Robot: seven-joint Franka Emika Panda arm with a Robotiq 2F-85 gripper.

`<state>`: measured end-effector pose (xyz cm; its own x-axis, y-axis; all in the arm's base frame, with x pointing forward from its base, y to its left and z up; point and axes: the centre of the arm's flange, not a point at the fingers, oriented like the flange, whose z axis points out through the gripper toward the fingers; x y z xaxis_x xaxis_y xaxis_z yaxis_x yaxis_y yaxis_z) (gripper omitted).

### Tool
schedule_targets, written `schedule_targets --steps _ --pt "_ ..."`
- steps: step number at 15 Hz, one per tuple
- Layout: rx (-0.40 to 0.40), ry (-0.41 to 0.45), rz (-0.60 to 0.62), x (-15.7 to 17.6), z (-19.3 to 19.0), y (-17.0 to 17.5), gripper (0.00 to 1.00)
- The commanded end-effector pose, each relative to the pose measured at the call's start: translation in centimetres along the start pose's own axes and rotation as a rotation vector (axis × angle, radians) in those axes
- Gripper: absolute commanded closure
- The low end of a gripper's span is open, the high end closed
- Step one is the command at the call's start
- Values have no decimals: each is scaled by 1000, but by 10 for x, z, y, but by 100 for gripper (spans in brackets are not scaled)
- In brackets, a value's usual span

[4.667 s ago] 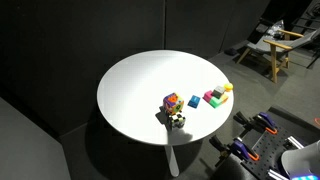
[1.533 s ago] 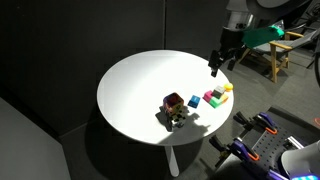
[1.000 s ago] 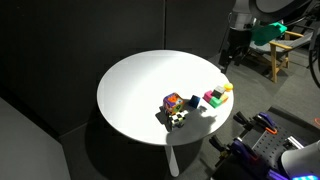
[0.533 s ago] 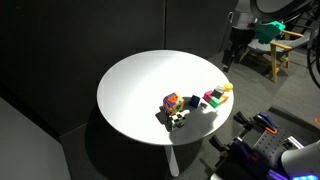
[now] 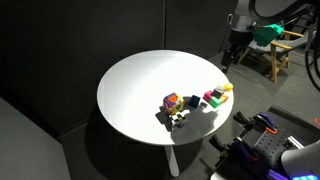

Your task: Put the gray block on the blue block

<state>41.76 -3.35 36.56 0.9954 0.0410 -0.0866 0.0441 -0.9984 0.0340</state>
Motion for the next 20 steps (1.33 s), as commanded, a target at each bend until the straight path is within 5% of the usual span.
schedule_targets --steps 1,10,20 --pt "-2 30 -1 5 14 17 0" --pt "-20 50 28 26 61 64 0" --pt "-46 20 41 66 129 80 0"
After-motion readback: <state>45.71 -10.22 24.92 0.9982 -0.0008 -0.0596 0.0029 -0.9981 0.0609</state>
